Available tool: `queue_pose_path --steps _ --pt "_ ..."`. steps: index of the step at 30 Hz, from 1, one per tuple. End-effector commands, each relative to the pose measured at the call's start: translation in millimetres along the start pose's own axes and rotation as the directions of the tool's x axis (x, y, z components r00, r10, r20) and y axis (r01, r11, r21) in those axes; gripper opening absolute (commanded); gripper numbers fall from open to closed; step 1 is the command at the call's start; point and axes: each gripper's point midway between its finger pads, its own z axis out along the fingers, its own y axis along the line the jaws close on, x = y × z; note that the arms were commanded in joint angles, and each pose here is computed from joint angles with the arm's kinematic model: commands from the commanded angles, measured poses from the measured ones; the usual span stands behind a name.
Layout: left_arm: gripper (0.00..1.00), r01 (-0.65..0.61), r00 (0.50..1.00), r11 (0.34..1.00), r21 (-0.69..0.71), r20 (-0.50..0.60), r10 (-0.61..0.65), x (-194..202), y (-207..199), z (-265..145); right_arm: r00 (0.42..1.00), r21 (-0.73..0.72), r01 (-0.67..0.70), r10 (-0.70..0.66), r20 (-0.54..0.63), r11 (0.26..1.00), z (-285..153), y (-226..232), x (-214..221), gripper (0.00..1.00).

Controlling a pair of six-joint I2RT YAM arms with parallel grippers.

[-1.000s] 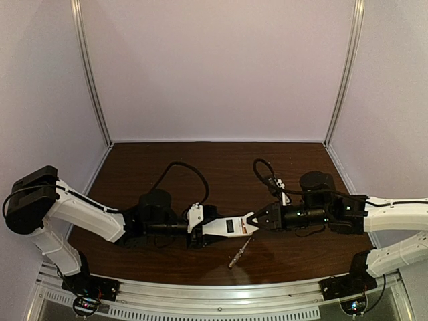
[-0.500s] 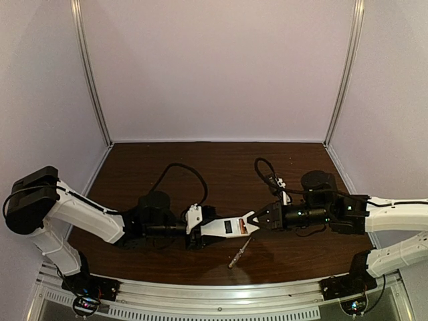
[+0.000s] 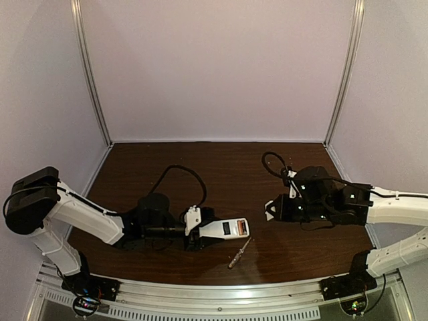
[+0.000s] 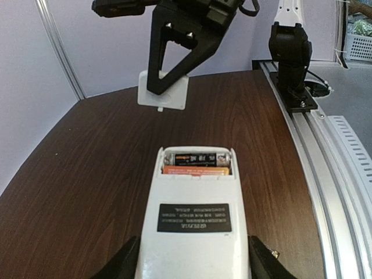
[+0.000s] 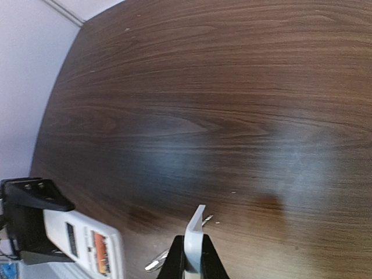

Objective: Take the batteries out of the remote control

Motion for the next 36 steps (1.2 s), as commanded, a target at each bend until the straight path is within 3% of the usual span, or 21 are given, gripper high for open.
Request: queue_pose_path --steps 1,11,19,25,36 --pt "0.0 -0.008 0.998 1.0 -0.029 0.063 0.01 -16.6 4.7 -4.6 0.998 0.338 0.055 -0.065 0.016 0.94 -0.6 -63.1 1.1 0.0" --pt "0.0 0.0 0.999 0.999 -0.047 0.052 0.003 -9.5 5.6 -7.3 0.986 0.673 0.161 -0.15 -0.076 0.722 4.4 -124.9 10.7 0.0" --pt "0.0 0.021 0.999 0.998 -0.061 0.034 -0.019 0.6 4.7 -11.5 0.97 0.744 0.243 -0.18 -0.166 0.622 18.8 -144.9 23.4 0.01" --pt "0.0 0.052 0.999 0.995 -0.083 0.01 -0.052 13.2 4.8 -16.4 0.958 0.739 0.288 -0.189 -0.218 0.609 37.2 -148.2 30.4 0.09" --pt "0.0 0.105 0.994 0.988 -0.117 -0.009 -0.107 26.0 3.2 -30.7 0.948 0.63 0.308 -0.168 -0.272 0.713 63.1 -138.8 43.6 0.18"
